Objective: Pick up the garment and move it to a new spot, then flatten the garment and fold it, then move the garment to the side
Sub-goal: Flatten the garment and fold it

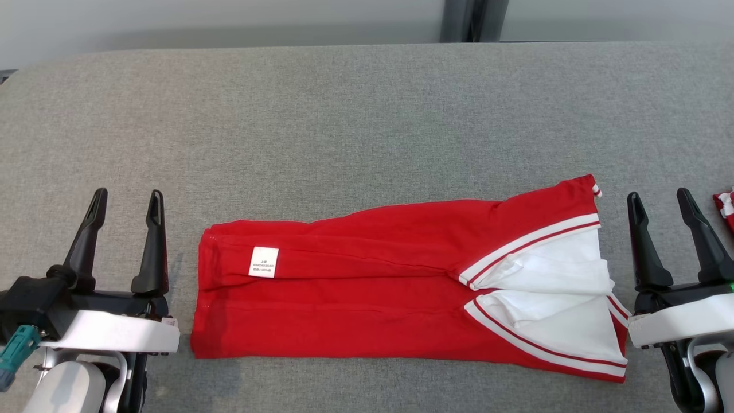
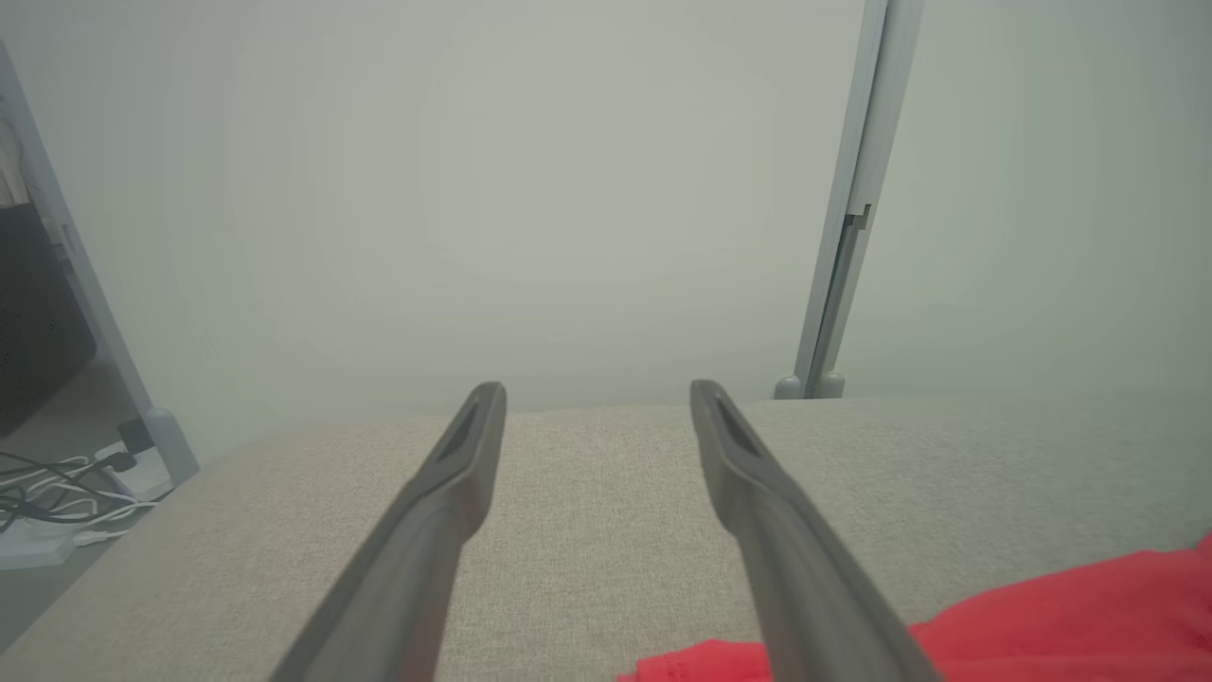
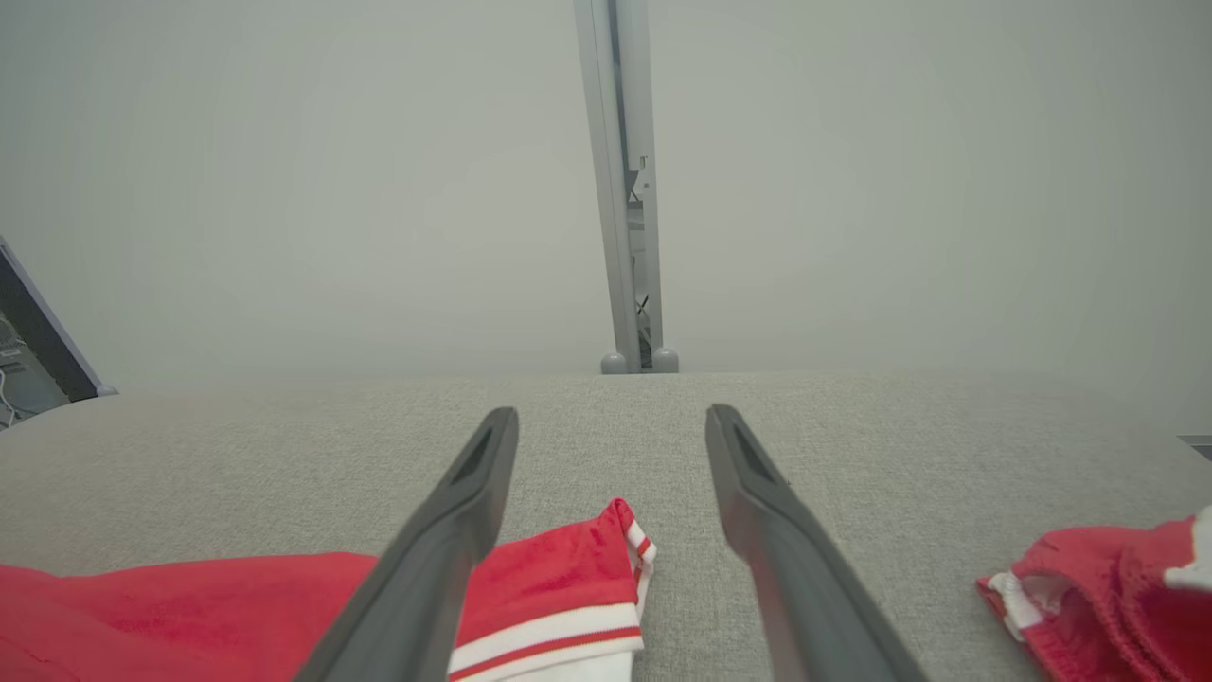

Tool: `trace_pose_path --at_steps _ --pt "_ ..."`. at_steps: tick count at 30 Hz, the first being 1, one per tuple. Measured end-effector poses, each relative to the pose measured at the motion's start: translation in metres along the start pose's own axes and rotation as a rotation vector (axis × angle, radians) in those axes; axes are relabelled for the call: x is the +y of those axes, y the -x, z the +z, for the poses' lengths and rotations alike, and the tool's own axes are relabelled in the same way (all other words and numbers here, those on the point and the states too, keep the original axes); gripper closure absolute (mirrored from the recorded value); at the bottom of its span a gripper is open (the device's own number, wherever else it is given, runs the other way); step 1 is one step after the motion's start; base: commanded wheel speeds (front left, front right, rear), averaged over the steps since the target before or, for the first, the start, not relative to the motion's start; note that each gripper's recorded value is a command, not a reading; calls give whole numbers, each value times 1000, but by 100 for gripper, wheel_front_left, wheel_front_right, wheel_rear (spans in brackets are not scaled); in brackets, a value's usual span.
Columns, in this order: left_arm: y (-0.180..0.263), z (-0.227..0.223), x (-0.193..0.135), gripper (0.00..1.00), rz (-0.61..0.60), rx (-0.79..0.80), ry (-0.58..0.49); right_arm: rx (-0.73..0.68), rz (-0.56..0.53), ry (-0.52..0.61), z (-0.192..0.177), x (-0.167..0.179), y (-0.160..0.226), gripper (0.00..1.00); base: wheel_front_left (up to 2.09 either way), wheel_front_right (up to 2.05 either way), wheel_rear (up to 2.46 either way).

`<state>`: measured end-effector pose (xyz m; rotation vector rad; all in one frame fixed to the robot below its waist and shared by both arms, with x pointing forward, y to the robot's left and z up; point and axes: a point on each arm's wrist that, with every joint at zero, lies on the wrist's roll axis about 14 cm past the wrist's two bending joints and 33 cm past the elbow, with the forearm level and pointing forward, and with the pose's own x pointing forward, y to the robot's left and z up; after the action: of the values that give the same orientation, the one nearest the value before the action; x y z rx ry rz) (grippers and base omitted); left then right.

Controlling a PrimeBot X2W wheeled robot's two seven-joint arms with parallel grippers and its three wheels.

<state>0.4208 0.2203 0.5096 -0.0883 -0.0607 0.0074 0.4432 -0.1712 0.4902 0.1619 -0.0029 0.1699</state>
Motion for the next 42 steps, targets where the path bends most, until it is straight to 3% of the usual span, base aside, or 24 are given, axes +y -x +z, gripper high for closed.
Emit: trace_pose_path --at_steps 6,13,19,26,28,29,36,42 --pt "2 -1 1 0 -2 6 -2 45 5 17 -10 -1 1 0 0 0 0" --pt "4 -3 3 0 -3 9 -7 180 -10 -7 -54 -6 13 0 0 0 0" --pt "3 -7 3 0 0 18 -3 330 13 -60 -104 7 30 0 0 0 0" --pt "1 -8 3 0 2 17 5 398 59 -129 -129 28 31 0 0 0 0" --pt "0 -8 3 0 1 16 3 410 62 -148 -133 30 31 80 0 0 0" --pt "0 -8 3 0 2 14 3 412 59 -157 -134 30 31 100 0 0 0" --pt "-5 -6 3 0 1 5 -1 391 27 -189 -131 17 31 100 0 0 0" --pt "-12 -5 -2 0 -13 -6 3 331 -107 -120 -109 -47 33 100 0 0 0"
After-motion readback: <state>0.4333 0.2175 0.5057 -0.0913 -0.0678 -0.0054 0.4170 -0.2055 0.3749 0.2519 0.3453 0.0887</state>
